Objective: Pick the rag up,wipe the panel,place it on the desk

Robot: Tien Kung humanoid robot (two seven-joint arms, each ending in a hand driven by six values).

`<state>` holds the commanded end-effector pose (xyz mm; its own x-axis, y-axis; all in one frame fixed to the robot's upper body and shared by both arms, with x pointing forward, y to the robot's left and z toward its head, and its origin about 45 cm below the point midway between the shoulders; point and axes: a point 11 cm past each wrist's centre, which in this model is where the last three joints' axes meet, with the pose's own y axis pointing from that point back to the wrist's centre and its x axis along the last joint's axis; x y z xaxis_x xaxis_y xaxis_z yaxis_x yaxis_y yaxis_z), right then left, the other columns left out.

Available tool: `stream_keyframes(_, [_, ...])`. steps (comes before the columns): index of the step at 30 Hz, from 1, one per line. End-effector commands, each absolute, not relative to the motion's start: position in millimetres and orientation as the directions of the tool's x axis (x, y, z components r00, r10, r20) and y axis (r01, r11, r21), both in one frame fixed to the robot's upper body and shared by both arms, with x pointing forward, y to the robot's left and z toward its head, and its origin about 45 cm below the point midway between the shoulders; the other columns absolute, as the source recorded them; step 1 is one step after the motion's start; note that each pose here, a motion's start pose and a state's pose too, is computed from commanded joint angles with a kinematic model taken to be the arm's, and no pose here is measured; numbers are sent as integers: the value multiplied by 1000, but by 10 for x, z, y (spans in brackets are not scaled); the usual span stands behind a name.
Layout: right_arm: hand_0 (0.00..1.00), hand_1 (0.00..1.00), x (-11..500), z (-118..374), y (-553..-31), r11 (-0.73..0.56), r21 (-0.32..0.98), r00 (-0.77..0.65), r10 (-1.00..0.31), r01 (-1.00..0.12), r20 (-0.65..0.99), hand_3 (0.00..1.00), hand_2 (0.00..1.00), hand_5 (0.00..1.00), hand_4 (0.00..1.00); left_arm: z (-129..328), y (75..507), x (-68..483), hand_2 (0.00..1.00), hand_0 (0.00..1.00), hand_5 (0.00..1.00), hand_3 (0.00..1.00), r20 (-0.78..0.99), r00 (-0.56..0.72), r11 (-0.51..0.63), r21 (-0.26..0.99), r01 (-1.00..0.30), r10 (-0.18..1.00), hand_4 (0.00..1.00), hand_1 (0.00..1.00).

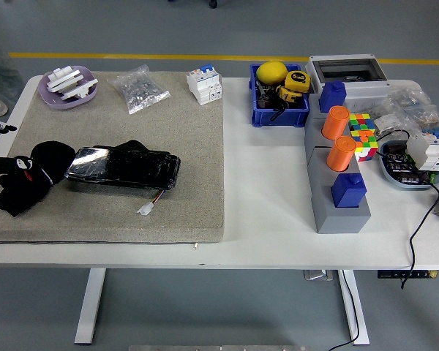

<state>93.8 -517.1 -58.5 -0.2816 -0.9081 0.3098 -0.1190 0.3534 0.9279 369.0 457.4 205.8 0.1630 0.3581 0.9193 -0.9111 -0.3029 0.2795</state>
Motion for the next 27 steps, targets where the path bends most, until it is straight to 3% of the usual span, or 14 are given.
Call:
stream_keyframes(24, [714,523,979,-577,-5173,361,924,-287,-905,-131,313,628,640,556,998,1786,4417,3817,889,868,369,830,878,166,-291,319,-902,449,998,886])
stream_keyframes(25, [714,522,982,-575,-5176,362,923,-289,-905,-132,313,628,640,556,998,1763,4411,3822,874,810,373,821,875,168,-291,324,-900,454,998,857])
stream_keyframes(27, [714,522,990,-573,-5176,362,922,-289,-905,-135,313,628,640,556,998,1720,4415,3824,874,810,373,821,870,174,-294,335,-895,461,998,857])
